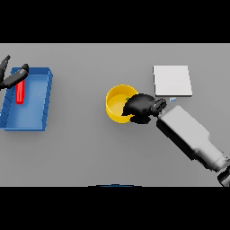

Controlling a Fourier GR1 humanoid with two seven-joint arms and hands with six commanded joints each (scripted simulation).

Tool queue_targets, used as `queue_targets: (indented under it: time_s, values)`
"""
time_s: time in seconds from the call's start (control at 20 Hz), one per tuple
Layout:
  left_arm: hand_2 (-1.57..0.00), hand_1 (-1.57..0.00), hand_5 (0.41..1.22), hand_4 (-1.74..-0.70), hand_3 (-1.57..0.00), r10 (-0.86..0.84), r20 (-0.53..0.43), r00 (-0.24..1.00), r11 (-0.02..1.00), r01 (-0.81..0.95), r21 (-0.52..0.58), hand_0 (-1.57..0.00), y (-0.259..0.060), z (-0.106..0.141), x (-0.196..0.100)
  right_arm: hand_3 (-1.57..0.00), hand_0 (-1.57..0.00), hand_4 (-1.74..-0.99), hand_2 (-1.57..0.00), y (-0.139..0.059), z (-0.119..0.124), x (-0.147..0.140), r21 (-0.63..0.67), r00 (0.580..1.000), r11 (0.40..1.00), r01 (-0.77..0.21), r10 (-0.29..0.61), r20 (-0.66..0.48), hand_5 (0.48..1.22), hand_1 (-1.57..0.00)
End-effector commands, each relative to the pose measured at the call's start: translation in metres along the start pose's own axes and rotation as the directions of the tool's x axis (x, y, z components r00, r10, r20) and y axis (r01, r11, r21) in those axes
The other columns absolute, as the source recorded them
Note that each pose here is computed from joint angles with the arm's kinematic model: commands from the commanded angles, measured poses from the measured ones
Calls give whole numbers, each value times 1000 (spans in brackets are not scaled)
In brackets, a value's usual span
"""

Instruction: Pick up the red beaker and tilt it to pour out 1 green nut into yellow bowl. Pick up the yellow bowl and place it on the metallic measuring scale.

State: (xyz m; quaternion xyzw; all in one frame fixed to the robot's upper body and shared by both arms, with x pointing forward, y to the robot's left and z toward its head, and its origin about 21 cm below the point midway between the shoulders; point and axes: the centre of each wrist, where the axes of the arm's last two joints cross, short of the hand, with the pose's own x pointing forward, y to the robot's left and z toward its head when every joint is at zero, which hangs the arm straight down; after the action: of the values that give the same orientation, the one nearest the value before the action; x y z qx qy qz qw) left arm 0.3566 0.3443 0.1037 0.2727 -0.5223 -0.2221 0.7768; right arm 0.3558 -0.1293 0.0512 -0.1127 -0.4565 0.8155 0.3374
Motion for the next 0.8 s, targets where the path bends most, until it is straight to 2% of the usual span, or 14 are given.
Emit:
queue_targets:
  time_s: [0.0, 0.15, 0.35, 0.45, 0.55, 0.75]
  values:
    - [1, 1, 712, -785, 1, 9, 5, 1000, 1000, -9, -2, 1, 0, 2, 0, -1171, -1451, -1698, -1330, 2, 1, -1, -4, 1000, 1000, 1, -1, 3, 1193, -1446]
    - [1, 1, 703, -782, 1, 7, -2, 1000, 1000, -7, -11, 1, -1, 0, 2, -1195, -1510, -1719, -1387, -9, 6, 2, -25, 999, 1000, -3, 4, 34, 1207, -1507]
    - [1, 1, 707, -771, 1, -1, 19, 1000, 1000, 1, -1, 1, 0, 1, 3, -1160, -1546, -1732, -1459, -29, 23, 1, -37, 1000, 999, 5, -5, -4, 1215, -1545]
    - [1, 1, 702, -776, 1, 5, 13, 1000, 1000, -5, -4, 1, 0, 1, 4, -1153, -1555, -1735, -1491, -32, 36, -4, -48, 1000, 999, 2, -3, -29, 1217, -1554]
    - [1, 1, 702, -782, 1, 16, 14, 1000, 1000, -16, -15, 1, -4, -1, 2, -1215, -1561, -1737, -1433, -42, 47, -3, -67, 998, 998, -14, 10, -65, 1219, -1560]
    - [1, 1, 704, -799, 1, 35, 28, 999, 999, -35, -10, 1, 3, 0, 4, -1179, -1567, -1739, -1507, -41, 59, 0, -82, 996, 996, -14, 7, -86, 1219, -1567]
